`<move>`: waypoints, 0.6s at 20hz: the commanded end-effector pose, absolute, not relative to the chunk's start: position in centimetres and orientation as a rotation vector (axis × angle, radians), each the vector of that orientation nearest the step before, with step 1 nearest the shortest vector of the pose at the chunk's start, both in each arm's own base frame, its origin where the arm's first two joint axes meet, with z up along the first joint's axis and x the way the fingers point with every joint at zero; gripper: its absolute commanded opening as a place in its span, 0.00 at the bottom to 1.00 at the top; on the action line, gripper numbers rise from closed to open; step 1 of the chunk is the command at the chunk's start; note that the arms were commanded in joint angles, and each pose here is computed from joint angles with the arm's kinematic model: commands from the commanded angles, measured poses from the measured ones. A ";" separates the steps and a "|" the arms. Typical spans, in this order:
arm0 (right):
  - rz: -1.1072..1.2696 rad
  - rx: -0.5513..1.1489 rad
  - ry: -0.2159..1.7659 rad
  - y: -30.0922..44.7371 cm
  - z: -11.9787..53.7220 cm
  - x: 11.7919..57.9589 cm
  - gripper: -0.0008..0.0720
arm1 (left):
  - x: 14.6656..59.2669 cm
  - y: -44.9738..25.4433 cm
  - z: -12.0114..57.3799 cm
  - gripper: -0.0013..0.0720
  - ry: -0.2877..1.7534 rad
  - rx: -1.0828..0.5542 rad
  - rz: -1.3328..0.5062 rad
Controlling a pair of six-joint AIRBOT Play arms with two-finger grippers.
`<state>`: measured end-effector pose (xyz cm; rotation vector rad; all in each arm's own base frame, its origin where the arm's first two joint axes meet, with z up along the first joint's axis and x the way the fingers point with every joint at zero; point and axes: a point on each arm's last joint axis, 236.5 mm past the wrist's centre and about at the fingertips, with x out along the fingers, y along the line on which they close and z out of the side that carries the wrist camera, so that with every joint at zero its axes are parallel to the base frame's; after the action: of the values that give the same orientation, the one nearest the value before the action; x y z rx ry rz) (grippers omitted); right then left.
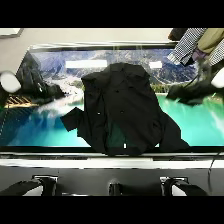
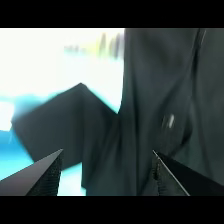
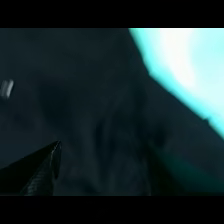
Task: Fold the clothes and pants, and hang the long-sleeved shirts on hangers.
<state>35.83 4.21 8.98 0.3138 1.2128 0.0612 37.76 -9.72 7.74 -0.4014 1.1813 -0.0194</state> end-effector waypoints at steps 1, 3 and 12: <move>0.107 0.316 1.316 9.5 3.8 27.8 0.82 | 31.1 -11.8 3.8 0.86 1.239 -0.430 -0.003; 0.129 0.303 1.398 12.0 1.0 24.4 0.82 | 28.8 -13.2 2.3 0.86 1.284 -0.393 -0.035; 0.184 0.074 1.489 17.8 -6.3 20.4 0.82 | 27.8 -15.9 1.9 0.86 1.288 -0.341 -0.113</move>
<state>21.51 16.91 -4.16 0.1398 1.4562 0.1904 28.01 -15.53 1.96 -0.3440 1.2916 -0.1037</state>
